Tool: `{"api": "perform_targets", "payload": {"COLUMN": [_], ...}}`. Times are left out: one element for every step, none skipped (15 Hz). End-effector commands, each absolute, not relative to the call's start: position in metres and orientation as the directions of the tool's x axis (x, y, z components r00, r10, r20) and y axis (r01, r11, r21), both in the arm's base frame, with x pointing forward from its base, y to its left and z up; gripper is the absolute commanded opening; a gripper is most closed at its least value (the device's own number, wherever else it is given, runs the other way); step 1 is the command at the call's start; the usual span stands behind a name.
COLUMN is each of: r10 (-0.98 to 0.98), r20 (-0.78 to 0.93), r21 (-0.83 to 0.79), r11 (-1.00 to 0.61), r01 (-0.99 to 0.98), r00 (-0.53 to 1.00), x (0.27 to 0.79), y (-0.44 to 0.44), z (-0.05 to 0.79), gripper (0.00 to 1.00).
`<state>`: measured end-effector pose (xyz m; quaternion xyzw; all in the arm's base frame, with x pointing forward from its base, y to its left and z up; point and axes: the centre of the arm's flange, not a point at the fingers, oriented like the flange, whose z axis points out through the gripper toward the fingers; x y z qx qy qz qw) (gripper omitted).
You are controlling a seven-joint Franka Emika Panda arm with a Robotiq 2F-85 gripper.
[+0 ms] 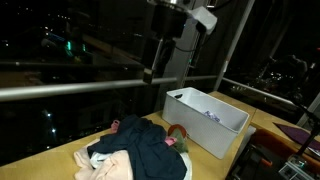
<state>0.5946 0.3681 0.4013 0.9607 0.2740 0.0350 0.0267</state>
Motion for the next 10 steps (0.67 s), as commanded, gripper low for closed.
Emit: {"api": "perform_targets", "payload": {"r10": [0.517, 0.517, 0.517, 0.517, 0.517, 0.512, 0.507, 0.501, 0.495, 0.49], "r20": [0.063, 0.054, 0.049, 0.038, 0.025, 0.014, 0.011, 0.004, -0.001, -0.008], "r21": [0.04, 0.034, 0.029, 0.029, 0.029, 0.031, 0.035, 0.039, 0.034, 0.039], "r11": [-0.856, -0.856, -0.856, -0.856, -0.856, -0.859, -0.862, -0.865, -0.868, -0.871], "r01": [0.515, 0.516, 0.516, 0.517, 0.516, 0.511, 0.506, 0.501, 0.495, 0.49], "r00": [0.854, 0.854, 0.854, 0.855, 0.856, 0.859, 0.862, 0.865, 0.869, 0.872], "x": [0.623, 0.621, 0.62, 0.618, 0.615, 0.613, 0.609, 0.606, 0.606, 0.606], "y": [0.421, 0.43, 0.436, 0.44, 0.442, 0.442, 0.44, 0.434, 0.43, 0.426], "z": [0.368, 0.351, 0.341, 0.328, 0.315, 0.306, 0.298, 0.288, 0.282, 0.275], "gripper": [1.0, 1.0, 1.0, 1.0, 1.0, 1.0, 1.0, 1.0, 1.0, 1.0]}}
